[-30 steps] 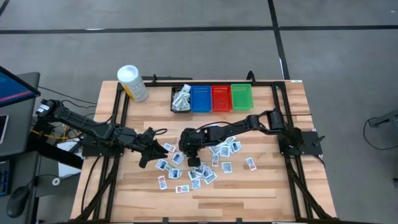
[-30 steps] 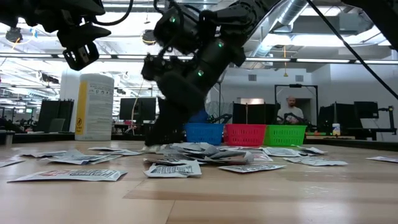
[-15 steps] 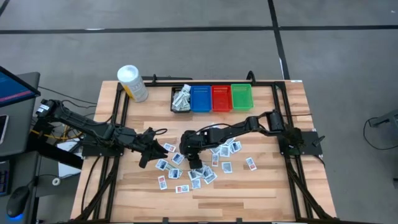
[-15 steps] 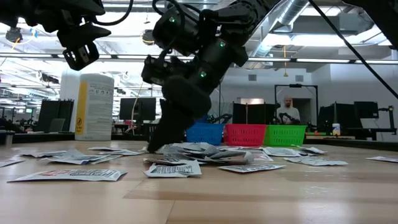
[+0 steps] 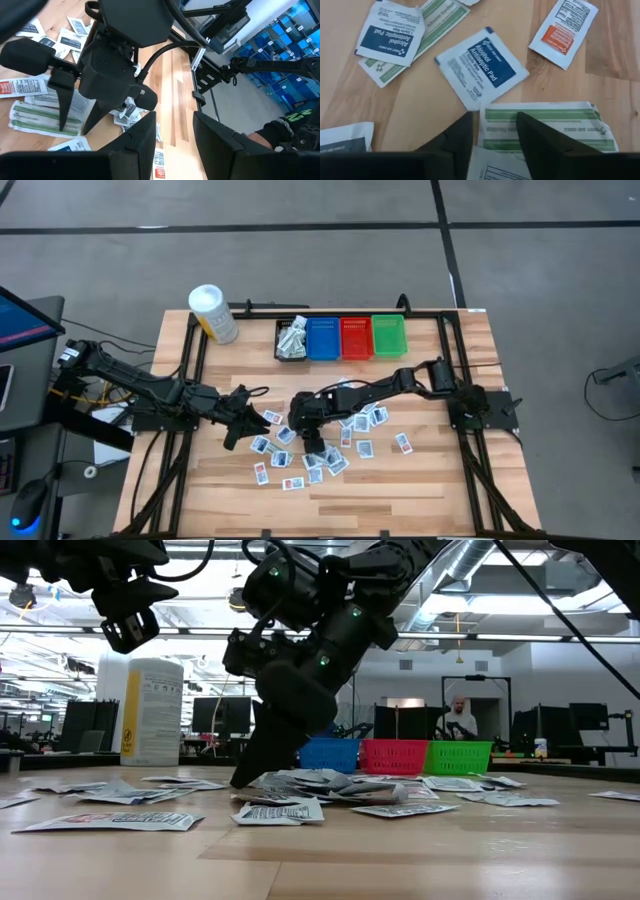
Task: Pick & Place First Aid Supplies
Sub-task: Put the green bandage pack in the black bin
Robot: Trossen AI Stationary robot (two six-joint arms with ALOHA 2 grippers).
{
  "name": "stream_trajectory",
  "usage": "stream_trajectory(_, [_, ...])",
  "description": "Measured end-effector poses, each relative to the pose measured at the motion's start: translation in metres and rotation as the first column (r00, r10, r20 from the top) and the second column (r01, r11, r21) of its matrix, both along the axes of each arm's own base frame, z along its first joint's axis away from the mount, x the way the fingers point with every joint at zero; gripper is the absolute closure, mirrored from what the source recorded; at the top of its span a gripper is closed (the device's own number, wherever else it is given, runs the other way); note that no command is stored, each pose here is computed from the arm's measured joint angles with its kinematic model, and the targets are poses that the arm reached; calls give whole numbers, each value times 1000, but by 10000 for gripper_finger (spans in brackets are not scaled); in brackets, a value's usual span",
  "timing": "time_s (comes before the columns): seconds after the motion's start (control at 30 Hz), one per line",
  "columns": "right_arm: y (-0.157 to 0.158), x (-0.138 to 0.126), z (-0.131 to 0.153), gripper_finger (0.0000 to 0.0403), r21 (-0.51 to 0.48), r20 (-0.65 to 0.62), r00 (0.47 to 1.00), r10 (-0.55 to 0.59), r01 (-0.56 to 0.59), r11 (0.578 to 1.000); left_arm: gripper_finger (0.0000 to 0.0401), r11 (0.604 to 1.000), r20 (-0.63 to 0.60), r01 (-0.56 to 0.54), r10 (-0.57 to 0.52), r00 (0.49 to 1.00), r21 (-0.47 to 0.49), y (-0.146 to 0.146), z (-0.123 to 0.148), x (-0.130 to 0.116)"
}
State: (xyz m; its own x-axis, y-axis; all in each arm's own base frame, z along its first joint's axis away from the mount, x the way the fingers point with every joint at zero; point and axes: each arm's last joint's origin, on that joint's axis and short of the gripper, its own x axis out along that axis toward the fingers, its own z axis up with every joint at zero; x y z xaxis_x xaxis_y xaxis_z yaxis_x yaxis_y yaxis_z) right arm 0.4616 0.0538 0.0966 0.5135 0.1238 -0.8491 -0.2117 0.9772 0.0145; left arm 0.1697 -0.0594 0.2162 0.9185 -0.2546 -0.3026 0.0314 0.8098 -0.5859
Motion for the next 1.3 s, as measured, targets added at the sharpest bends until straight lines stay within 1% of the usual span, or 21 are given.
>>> stream_trajectory(0.23, [0, 0, -1, 358, 15, -1, 1000, 6, -5, 1000, 270, 1000, 0, 0, 0, 1000, 0, 0, 0, 0])
stream_trajectory(0.33, [0, 0, -1, 392, 28, -5, 1000, -13, 13, 1000, 270, 1000, 0, 0, 0, 1000, 0, 0, 0, 0])
stream_trajectory(0.37, [0, 0, -1, 397, 32, -6, 1000, -17, 17, 999, 270, 1000, 0, 0, 0, 1000, 0, 0, 0, 0])
stream_trajectory(0.57, [0, 0, 2, 390, 40, 3, 1000, -22, 22, 999, 270, 1000, 0, 0, 0, 1000, 0, 0, 0, 0])
stream_trajectory(0.67, [0, 1, 3, 395, 41, 5, 1000, -23, 23, 999, 270, 1000, 0, 0, 0, 1000, 0, 0, 0, 0])
stream_trajectory(0.77, [1, 5, 11, 400, 55, 3, 999, -35, 35, 998, 270, 1000, 0, 0, 0, 1000, 0, 0, 0, 0])
stream_trajectory(0.97, [2, 16, 25, 400, 66, 39, 999, -29, 26, 997, 270, 1000, 0, 0, 0, 1000, 0, 0, 0, 0])
stream_trajectory(1.3, [-1, 34, 72, 402, 50, 83, 997, -5, 1, 999, 270, 1000, 0, 0, 0, 1000, 0, 0, 0, 0])
